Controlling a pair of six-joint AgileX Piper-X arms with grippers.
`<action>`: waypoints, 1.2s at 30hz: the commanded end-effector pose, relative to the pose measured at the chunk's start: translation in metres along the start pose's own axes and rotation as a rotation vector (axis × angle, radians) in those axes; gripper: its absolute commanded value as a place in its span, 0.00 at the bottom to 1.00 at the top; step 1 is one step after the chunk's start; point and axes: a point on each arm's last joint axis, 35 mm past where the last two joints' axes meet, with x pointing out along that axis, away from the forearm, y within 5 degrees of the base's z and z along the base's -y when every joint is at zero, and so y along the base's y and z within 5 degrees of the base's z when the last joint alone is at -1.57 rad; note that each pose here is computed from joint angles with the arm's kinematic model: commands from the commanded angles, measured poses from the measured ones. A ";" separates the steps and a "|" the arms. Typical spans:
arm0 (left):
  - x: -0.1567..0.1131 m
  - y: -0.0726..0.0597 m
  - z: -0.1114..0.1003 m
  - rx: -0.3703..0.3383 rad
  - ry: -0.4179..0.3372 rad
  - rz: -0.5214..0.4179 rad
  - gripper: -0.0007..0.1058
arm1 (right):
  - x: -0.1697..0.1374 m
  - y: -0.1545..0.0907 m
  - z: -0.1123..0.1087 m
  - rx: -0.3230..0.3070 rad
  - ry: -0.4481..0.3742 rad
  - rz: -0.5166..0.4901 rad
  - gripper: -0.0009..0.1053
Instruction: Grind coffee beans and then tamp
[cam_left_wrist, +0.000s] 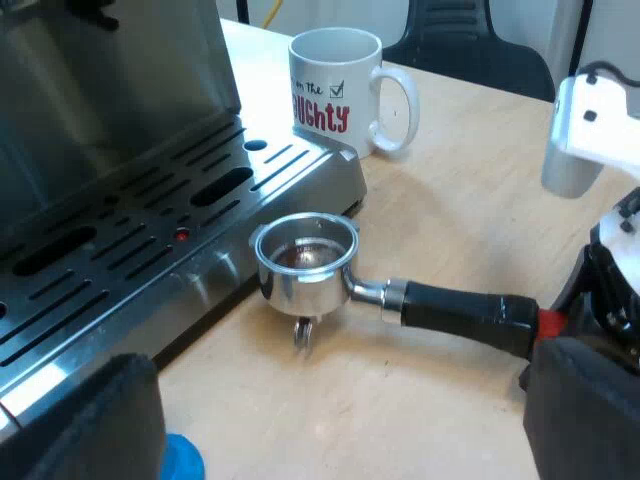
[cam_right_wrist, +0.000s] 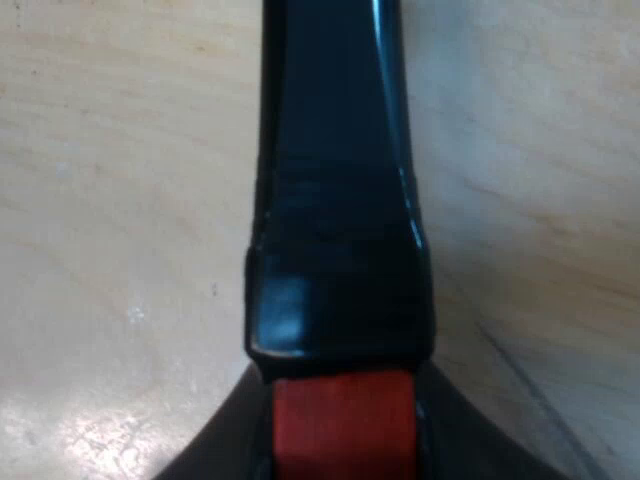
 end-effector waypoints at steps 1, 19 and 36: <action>0.001 0.000 0.001 0.006 -0.013 0.010 0.73 | 0.000 0.002 0.006 0.007 -0.049 -0.010 0.01; 0.001 0.000 0.001 0.009 -0.020 0.013 0.73 | 0.004 0.003 0.003 -0.005 -0.013 0.004 0.51; 0.001 0.000 0.001 0.009 -0.020 0.013 0.73 | -0.013 -0.001 0.004 -0.094 0.212 -0.031 0.57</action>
